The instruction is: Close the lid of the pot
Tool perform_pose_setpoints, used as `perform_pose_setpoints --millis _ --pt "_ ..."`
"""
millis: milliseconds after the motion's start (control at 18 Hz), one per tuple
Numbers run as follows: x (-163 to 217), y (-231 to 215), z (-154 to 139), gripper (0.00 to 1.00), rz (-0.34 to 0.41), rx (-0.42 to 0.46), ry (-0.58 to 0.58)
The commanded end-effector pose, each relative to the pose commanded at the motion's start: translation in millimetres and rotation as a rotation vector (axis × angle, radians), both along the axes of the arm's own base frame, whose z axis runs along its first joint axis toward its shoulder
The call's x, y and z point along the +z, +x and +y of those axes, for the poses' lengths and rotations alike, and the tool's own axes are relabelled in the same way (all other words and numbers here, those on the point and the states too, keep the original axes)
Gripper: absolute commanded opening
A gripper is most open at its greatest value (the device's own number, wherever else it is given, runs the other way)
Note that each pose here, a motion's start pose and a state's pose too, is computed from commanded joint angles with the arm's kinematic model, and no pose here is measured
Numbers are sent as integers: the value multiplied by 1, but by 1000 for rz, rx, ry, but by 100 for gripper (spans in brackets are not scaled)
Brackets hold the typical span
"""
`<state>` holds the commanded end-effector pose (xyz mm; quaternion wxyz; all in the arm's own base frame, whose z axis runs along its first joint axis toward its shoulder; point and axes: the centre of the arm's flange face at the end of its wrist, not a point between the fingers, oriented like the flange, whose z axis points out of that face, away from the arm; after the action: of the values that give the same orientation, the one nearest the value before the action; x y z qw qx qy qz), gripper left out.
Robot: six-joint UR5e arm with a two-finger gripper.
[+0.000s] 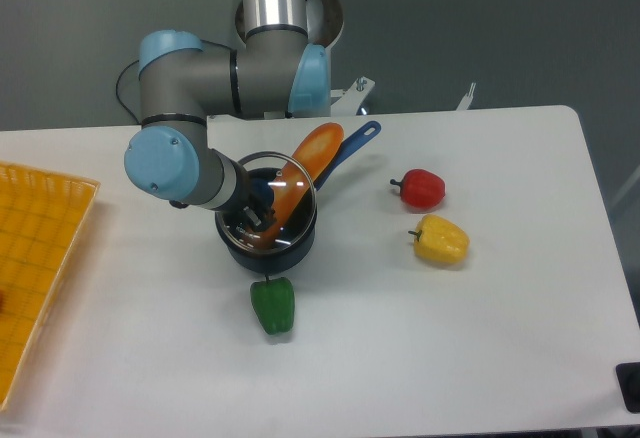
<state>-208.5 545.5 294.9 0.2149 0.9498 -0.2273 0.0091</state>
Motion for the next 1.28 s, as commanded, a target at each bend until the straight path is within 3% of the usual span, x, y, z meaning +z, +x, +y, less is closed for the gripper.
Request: perform_pose_setpoints --millis 611,722,833,1278 --pt "-4 -1 2 70 -4 1 -8" --pt "-5 -1 2 76 -4 1 -8" --pt "-4 -1 2 94 -4 1 -8" --pt "-5 -2 3 99 -6 1 -10"
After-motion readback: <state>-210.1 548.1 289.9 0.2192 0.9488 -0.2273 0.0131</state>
